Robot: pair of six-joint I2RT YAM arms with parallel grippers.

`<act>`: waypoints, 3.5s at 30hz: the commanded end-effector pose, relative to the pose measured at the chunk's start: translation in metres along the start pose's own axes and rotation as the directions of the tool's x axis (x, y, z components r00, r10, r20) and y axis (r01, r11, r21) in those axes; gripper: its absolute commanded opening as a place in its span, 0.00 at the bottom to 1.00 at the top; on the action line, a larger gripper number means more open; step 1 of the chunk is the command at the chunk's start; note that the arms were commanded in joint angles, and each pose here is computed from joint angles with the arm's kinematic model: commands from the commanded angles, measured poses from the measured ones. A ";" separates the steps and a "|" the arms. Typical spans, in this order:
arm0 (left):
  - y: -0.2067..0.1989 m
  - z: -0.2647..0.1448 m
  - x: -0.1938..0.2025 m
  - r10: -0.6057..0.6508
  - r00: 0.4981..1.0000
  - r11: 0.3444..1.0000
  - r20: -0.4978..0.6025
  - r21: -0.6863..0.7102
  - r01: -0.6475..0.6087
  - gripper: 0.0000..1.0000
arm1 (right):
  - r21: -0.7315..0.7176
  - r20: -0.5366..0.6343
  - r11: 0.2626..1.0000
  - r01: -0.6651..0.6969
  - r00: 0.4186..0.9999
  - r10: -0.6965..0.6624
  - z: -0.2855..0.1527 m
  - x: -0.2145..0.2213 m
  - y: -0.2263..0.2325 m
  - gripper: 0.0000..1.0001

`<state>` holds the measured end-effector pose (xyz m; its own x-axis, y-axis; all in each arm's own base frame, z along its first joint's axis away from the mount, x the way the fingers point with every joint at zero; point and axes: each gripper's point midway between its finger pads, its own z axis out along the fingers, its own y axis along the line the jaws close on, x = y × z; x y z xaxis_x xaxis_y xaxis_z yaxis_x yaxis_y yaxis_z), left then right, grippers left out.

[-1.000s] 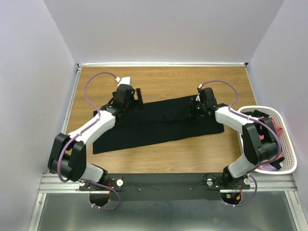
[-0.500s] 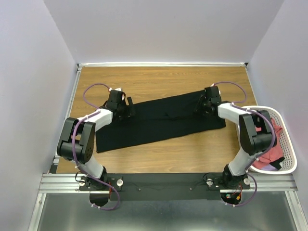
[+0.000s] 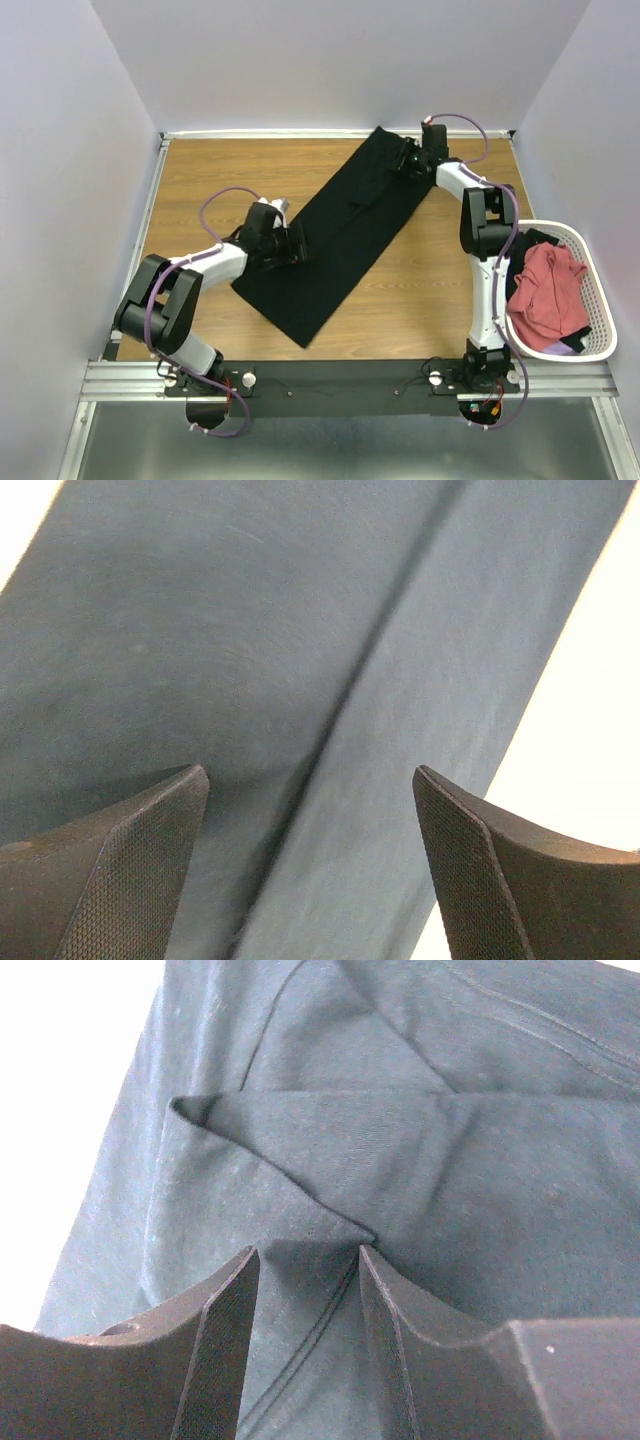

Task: Fold and stack the t-shirts
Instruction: Fold the tshirt

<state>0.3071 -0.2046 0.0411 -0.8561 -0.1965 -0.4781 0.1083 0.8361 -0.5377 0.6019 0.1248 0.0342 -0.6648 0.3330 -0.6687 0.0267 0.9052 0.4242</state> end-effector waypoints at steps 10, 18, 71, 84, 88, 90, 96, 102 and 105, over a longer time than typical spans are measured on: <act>-0.039 -0.026 0.120 0.075 0.901 0.995 -0.428 0.092 -0.039 0.95 | -0.268 -0.176 0.963 -0.010 0.984 -0.039 0.038 0.032 0.033 0.54; -0.062 -0.036 0.085 0.157 0.929 0.987 -0.334 0.071 -0.141 0.97 | -0.244 -0.065 0.966 0.090 0.992 -0.109 -0.016 -0.017 0.052 0.55; 0.001 -0.158 -0.097 0.258 0.823 0.966 0.506 -0.128 -0.224 0.98 | -0.230 -0.239 0.949 0.213 0.933 -0.268 -0.016 0.083 0.008 0.51; -0.028 -0.108 -0.015 0.195 0.962 0.977 0.193 0.049 -0.208 0.98 | -0.209 -0.145 0.966 0.149 0.973 -0.182 -0.130 0.038 0.053 0.57; -0.032 -0.095 0.011 0.213 0.973 0.976 0.087 0.016 -0.215 0.98 | -0.142 -0.176 0.986 0.088 0.978 -0.113 -0.188 0.065 0.066 0.61; -0.032 -0.092 0.021 0.211 0.976 0.977 0.051 -0.005 -0.211 0.98 | -0.031 -0.223 0.992 0.119 0.967 -0.123 -0.218 0.101 0.063 0.64; -0.032 -0.085 0.043 0.237 0.971 0.970 -0.043 -0.048 -0.239 0.98 | 0.181 -0.396 0.971 0.159 0.915 -0.076 -0.287 0.218 0.047 0.65; -0.032 -0.080 0.054 0.244 0.966 0.964 -0.083 -0.083 -0.251 0.98 | 0.217 -0.516 0.967 0.132 0.856 -0.001 -0.342 0.307 0.036 0.65; -0.032 -0.075 0.061 0.247 0.963 0.962 -0.106 -0.092 -0.257 0.96 | 0.224 -0.536 0.966 0.127 0.844 0.013 -0.349 0.320 0.034 0.64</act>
<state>0.2126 -0.2044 0.0834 -0.8450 0.0730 -0.5298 0.3030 0.8817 -0.3617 0.1382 0.1813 0.0491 -0.9704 0.0232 -0.2405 -0.0323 0.9740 0.2241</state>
